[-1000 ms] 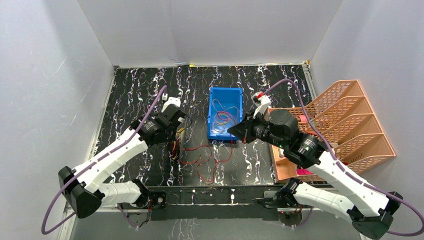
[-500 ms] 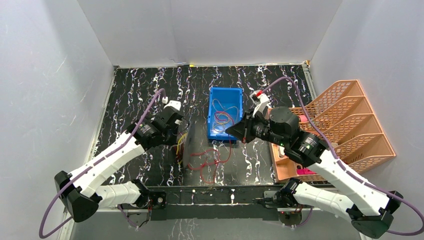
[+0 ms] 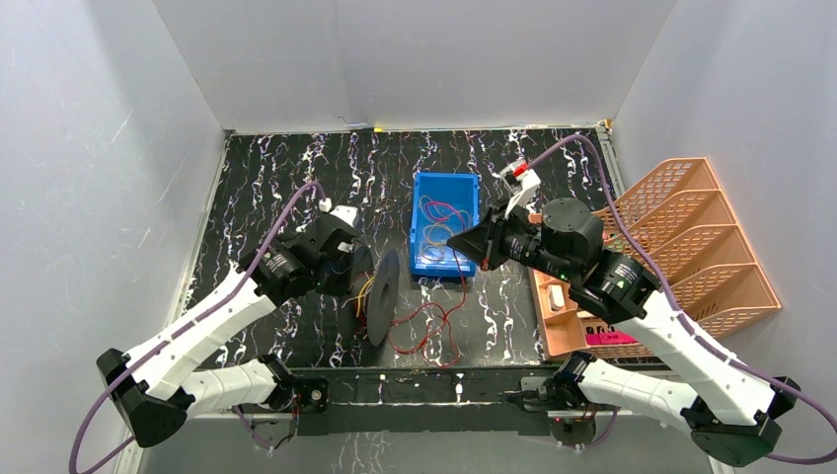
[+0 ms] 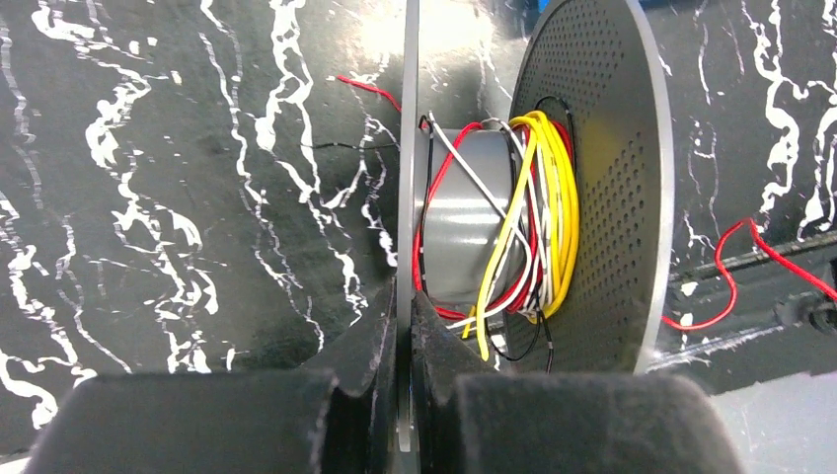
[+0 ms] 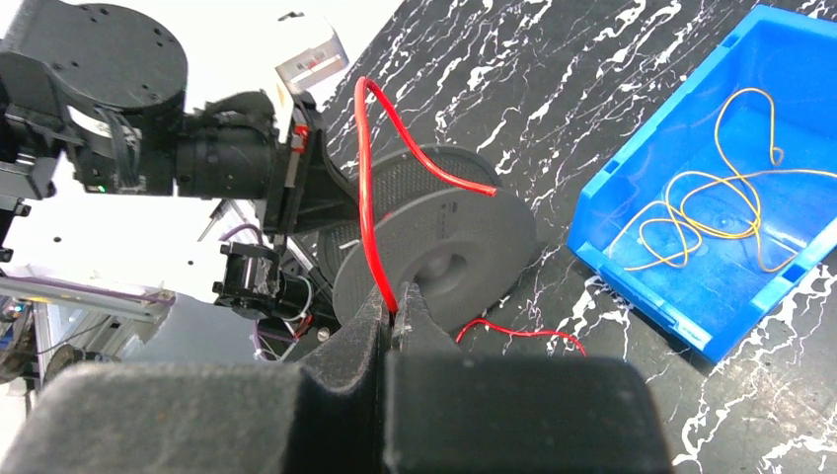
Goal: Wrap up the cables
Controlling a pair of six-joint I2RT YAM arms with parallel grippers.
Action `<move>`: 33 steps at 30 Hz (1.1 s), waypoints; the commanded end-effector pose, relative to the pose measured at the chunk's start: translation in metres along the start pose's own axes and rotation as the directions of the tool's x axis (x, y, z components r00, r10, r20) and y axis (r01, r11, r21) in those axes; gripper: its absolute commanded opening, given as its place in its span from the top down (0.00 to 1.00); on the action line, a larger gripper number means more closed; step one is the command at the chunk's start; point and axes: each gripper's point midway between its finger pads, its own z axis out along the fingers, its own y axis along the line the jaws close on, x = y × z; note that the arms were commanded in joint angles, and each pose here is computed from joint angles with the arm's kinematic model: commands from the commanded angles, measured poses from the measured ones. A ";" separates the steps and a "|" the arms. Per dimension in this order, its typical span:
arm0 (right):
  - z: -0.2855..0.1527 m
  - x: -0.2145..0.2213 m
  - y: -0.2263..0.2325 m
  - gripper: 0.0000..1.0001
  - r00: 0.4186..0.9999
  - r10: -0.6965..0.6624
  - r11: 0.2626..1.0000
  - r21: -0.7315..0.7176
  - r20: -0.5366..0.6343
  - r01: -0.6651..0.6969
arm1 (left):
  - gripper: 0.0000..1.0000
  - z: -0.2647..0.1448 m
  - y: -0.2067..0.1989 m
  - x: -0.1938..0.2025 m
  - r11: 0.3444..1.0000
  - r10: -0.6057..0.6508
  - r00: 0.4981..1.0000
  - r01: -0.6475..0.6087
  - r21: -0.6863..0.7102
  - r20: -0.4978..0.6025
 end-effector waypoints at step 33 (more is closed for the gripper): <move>0.067 0.045 0.027 1.00 0.970 0.133 0.961 -0.214 -0.202 -0.176 | 0.94 0.007 0.009 -0.012 0.999 0.018 0.996 -0.013 -0.052 0.084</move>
